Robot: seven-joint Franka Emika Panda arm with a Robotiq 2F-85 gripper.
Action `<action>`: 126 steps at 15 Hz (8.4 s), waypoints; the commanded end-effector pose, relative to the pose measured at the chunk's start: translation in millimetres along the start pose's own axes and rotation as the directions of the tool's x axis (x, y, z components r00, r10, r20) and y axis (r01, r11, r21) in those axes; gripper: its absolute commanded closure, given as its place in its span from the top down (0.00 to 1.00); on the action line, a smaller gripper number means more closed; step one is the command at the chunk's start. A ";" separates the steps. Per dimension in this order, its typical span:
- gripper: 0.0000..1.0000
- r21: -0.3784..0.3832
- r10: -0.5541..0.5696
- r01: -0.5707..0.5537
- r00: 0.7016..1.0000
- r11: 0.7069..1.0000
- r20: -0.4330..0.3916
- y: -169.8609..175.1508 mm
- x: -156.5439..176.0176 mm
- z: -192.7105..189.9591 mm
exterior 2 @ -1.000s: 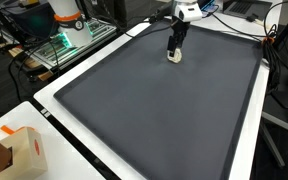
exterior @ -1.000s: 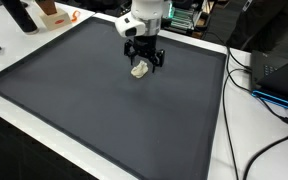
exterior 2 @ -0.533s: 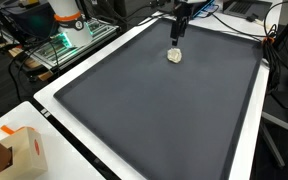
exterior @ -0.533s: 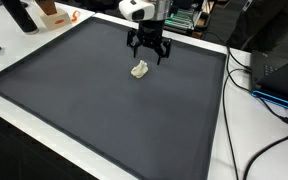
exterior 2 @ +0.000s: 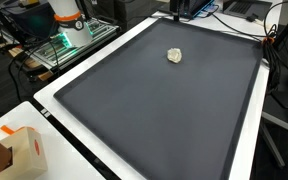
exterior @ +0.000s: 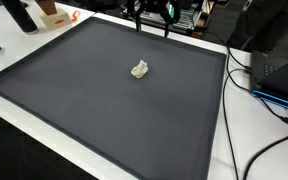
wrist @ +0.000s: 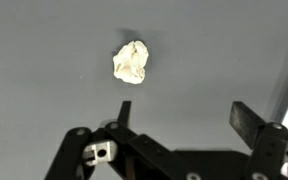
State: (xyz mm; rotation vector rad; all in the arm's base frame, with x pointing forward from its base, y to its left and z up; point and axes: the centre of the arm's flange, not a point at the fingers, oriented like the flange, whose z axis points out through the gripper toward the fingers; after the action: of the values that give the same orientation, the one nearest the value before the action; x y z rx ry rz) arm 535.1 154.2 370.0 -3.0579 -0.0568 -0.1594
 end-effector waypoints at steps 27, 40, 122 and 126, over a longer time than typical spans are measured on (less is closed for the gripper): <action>1.00 0.314 0.706 -0.854 0.520 0.415 0.481 217.5 -48.2 142.4; 1.00 0.069 0.783 -0.940 0.317 0.334 0.535 221.3 2.8 172.2; 1.00 -0.338 -0.444 0.465 0.885 0.818 0.142 -65.0 -52.6 129.3; 1.00 -0.320 -0.422 0.440 0.897 0.839 0.129 -57.3 -53.0 129.8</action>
State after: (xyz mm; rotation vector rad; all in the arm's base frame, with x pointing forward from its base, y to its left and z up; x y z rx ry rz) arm 503.7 231.3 238.6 -3.3581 -0.8301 -0.1013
